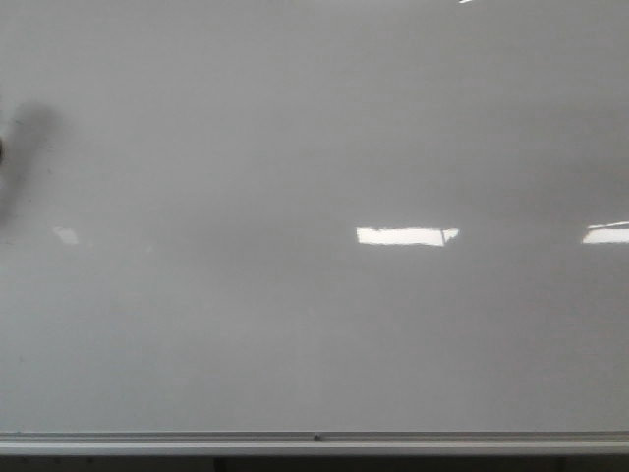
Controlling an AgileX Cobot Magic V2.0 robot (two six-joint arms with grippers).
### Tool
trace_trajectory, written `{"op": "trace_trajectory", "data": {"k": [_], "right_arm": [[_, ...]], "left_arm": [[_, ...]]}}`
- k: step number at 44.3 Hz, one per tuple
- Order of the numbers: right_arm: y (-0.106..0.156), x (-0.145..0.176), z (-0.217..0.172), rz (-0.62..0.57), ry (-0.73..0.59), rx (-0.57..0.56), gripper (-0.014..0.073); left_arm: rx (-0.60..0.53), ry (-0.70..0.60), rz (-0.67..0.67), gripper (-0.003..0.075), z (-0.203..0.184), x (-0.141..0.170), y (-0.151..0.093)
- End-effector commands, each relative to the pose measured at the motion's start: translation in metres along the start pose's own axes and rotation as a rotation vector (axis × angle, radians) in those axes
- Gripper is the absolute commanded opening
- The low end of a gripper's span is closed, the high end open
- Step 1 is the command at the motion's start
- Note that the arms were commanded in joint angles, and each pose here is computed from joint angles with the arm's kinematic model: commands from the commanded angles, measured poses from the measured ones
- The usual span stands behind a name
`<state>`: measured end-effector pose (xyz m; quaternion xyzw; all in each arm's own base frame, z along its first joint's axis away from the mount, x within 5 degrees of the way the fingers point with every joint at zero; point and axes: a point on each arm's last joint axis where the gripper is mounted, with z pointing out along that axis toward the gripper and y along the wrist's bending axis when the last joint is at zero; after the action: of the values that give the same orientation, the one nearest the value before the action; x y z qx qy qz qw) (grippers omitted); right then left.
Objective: Write number 4 on whiteboard
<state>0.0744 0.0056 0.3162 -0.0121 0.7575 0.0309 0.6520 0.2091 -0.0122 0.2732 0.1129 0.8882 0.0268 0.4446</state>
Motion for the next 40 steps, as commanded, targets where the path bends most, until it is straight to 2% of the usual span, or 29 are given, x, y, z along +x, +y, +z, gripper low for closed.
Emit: {"op": "trace_trajectory", "data": {"k": [1, 9, 20, 40], "right_arm": [[-0.001, -0.018, -0.002, 0.007, -0.102, 0.012, 0.0621], [-0.001, -0.018, -0.002, 0.007, -0.102, 0.012, 0.0621], [-0.001, -0.018, -0.002, 0.007, -0.102, 0.012, 0.0621], [-0.001, -0.018, -0.002, 0.007, -0.102, 0.012, 0.0621]], "left_arm": [[-0.019, -0.045, 0.015, 0.0689, 0.022, -0.024, 0.007], [-0.061, -0.037, 0.007, 0.0663, 0.059, -0.033, 0.023], [-0.062, -0.04, 0.007, 0.0636, 0.097, -0.028, 0.024], [-0.052, -0.057, 0.017, 0.0625, 0.123, -0.021, 0.018]]}}
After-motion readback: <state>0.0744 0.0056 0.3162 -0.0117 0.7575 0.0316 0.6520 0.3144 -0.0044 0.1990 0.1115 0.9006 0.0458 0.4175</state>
